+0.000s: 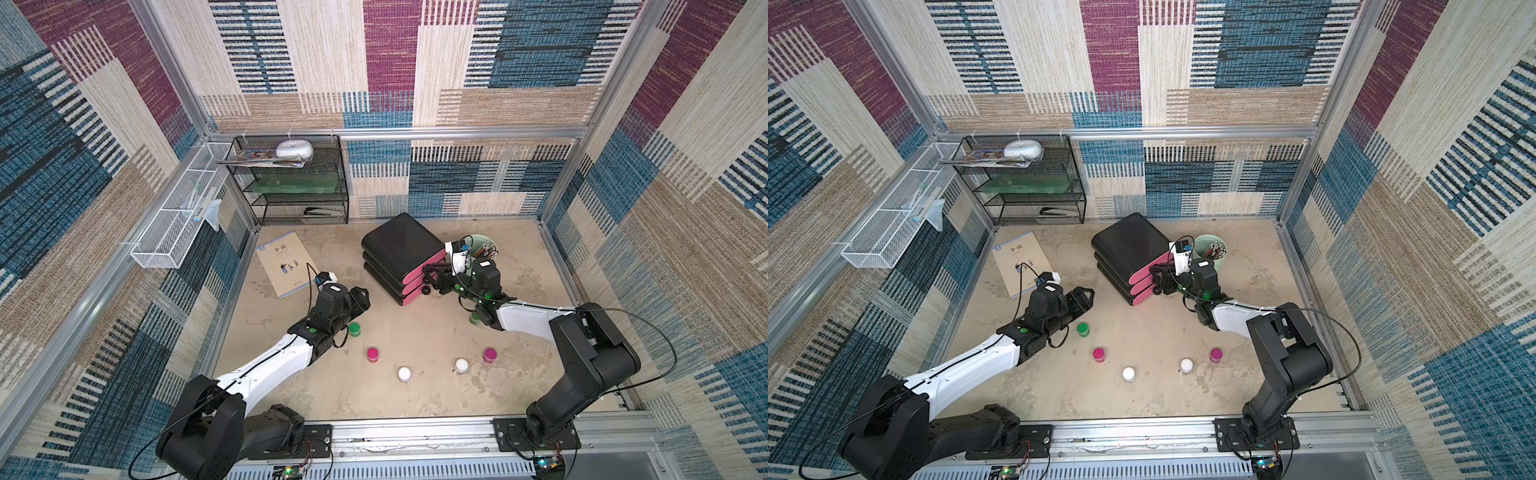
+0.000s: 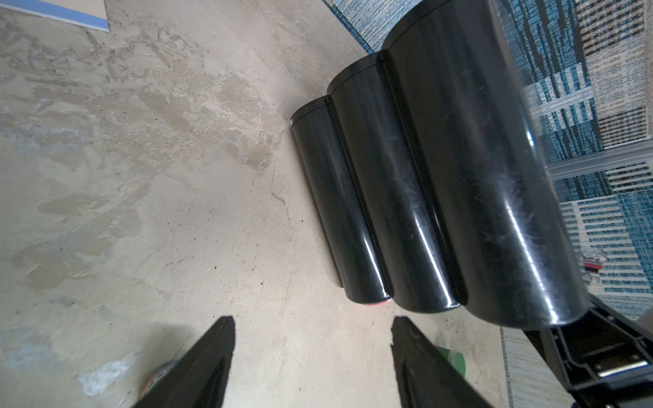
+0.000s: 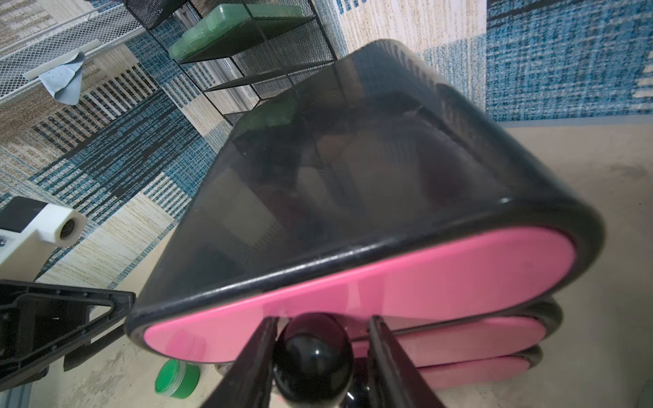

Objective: Put the paint cans in the drawer according to color
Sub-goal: Open the drawer in the storage box.

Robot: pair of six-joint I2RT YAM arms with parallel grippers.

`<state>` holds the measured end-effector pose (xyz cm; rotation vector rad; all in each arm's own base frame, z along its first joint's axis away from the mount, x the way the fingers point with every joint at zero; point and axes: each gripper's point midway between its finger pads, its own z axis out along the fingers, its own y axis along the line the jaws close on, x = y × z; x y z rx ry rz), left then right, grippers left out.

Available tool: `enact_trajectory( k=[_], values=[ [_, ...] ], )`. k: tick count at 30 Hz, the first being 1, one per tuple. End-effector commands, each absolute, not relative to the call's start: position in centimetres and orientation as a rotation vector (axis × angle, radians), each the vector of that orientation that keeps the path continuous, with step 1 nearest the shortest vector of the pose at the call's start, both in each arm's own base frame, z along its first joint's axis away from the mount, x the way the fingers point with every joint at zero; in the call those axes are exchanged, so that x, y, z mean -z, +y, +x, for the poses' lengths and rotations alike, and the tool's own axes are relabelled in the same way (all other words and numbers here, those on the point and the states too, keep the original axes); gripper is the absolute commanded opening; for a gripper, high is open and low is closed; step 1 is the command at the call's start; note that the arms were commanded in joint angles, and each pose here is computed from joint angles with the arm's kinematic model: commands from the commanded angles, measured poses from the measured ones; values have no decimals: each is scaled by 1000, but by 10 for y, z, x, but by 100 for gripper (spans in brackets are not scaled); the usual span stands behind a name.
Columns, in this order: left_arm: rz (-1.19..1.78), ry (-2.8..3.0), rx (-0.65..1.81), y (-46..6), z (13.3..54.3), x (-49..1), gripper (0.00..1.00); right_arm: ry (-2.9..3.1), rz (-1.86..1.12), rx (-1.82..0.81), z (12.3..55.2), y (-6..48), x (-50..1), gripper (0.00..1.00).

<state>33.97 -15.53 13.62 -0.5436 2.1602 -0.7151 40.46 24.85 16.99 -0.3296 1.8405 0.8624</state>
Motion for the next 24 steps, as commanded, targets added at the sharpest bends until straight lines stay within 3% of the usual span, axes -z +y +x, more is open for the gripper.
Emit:
enact_trajectory(
  k=[1,8,12,20,24],
  values=[
    [-553,2130,694,-151,345,-142,74,1812,-330,-857,407,249,-176,37],
    [-625,2153,564,-129,337,-141,74,1827,-325,-856,392,241,-175,24],
    [-668,2183,393,-104,327,-144,77,1832,-317,-812,373,227,-176,24],
    [-710,2310,349,-102,316,-123,80,1870,-342,-750,348,211,-169,23],
    [-721,2382,334,-104,312,-111,79,1877,-307,-720,342,202,-166,29]
  ],
)
